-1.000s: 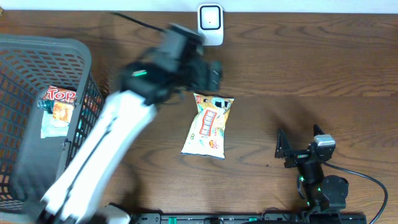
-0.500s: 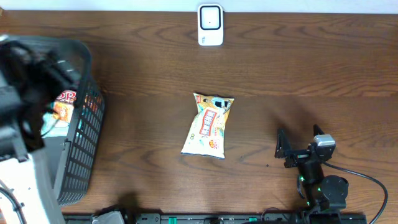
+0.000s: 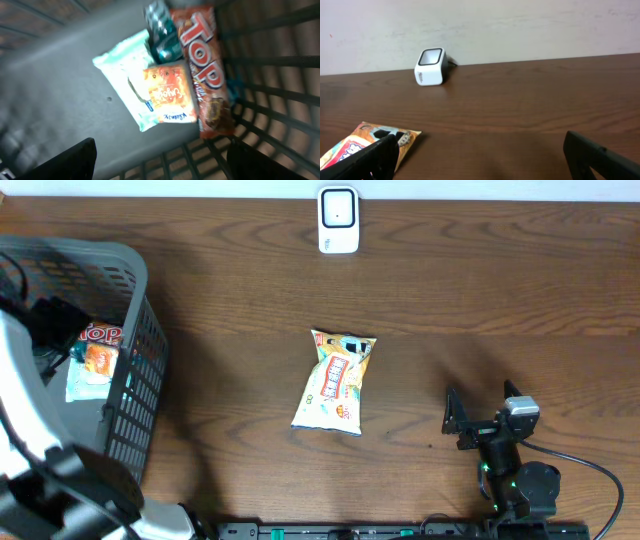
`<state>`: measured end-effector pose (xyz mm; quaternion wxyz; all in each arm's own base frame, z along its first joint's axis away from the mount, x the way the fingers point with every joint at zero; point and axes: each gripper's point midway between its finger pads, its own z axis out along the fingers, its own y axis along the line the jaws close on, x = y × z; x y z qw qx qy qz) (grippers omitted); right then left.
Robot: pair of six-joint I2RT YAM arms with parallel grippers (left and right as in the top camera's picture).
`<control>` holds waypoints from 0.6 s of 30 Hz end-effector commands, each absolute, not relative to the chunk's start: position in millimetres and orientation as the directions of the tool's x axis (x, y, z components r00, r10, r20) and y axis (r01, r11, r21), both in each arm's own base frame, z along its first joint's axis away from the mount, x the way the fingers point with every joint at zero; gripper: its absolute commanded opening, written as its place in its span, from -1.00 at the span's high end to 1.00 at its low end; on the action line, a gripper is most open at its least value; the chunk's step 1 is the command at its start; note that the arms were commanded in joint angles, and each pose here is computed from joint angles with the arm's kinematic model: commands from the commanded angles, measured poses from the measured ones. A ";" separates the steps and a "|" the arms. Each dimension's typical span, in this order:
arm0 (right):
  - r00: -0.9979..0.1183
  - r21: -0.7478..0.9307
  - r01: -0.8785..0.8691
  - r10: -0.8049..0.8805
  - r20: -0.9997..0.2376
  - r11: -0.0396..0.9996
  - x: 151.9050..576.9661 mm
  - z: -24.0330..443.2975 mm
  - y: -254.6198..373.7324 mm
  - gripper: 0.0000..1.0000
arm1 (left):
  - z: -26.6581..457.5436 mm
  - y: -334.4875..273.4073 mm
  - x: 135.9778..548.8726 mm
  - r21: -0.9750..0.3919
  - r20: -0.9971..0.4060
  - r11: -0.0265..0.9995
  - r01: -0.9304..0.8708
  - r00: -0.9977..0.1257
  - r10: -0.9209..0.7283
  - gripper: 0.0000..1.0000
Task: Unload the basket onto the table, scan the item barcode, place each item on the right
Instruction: 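Return the left gripper to the basket and grasp the small orange box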
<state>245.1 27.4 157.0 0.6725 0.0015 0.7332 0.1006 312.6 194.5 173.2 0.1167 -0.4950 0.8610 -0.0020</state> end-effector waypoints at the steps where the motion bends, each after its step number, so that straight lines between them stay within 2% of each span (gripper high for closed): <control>1: -0.100 0.157 -0.133 0.144 -0.984 0.979 244.9 155.8 28.1 -0.98 | 147.2 192.1 316.4 -0.095 -0.131 0.514 -0.853 -0.501 -0.856 -0.68; 15: -0.100 0.157 -0.133 0.144 -0.985 0.979 245.0 155.9 28.1 -0.98 | 84.1 194.8 342.5 -0.094 -0.037 0.541 -0.836 -0.540 -0.841 -0.68; 18: -0.100 0.157 -0.133 0.144 -0.985 0.979 245.0 155.9 28.1 -0.99 | 76.0 191.7 346.0 -0.088 -0.025 0.550 -0.830 -0.550 -0.835 -0.50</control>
